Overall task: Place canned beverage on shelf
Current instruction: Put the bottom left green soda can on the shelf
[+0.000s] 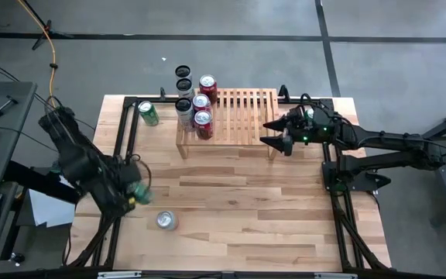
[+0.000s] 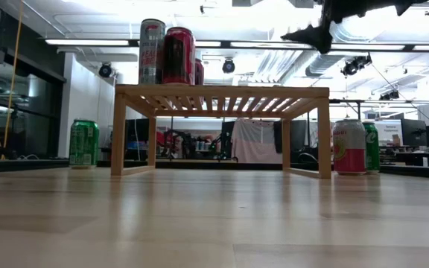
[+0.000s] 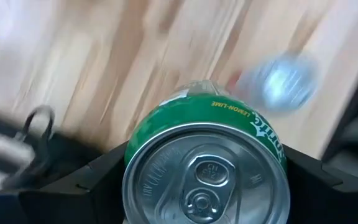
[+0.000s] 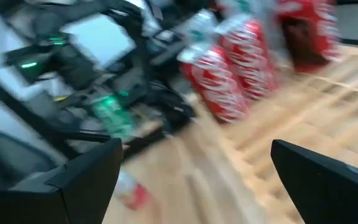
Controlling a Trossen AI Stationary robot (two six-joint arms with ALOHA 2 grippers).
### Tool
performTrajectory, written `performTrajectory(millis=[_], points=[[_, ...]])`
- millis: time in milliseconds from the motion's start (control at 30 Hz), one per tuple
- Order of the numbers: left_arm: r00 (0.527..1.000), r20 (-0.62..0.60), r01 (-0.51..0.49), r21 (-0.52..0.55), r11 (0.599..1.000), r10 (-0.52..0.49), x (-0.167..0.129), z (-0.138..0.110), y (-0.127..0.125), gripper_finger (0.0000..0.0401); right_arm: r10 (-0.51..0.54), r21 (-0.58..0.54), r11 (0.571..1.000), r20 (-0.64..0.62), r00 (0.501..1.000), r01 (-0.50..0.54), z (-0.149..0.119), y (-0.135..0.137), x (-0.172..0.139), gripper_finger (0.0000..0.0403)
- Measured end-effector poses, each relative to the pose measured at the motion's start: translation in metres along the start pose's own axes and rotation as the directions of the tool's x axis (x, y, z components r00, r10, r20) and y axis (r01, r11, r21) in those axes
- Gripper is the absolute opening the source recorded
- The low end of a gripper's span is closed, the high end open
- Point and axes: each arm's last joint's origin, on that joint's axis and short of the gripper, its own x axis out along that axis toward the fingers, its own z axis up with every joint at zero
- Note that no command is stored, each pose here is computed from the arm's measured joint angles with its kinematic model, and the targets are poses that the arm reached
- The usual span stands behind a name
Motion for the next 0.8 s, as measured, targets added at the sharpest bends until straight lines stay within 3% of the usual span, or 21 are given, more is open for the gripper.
performTrajectory(millis=[67, 200, 400, 567, 800], points=[[0.992, 0.108, 0.069, -0.068, 0.995, -0.062, -0.015, 0.012, 0.004, 0.0290, 0.085, 0.012, 0.996, 0.040, 0.996, -0.086, 0.004, 0.007, 0.002, 0.0396], [0.953, 0.252, 0.197, -0.093, 0.976, -0.169, -0.035, 0.040, 0.004, 0.0290, 0.239, -0.004, 0.970, 0.175, 0.955, -0.242, 0.013, 0.025, 0.008, 0.0396], [0.936, 0.292, 0.237, -0.107, 0.966, -0.197, -0.043, 0.089, -0.003, 0.0290, 0.450, -0.137, 0.891, 0.394, 0.802, -0.433, 0.017, 0.057, 0.020, 0.0396], [0.937, 0.261, 0.258, -0.069, 0.964, -0.232, -0.044, 0.130, -0.013, 0.0290, 0.428, -0.113, 0.886, 0.576, 0.696, -0.450, 0.009, 0.074, 0.031, 0.0396], [0.928, 0.261, 0.267, 0.032, 0.963, -0.266, -0.045, 0.177, -0.019, 0.0290, 0.458, -0.098, 0.866, 0.551, 0.698, -0.491, -0.003, 0.094, 0.056, 0.0396]])
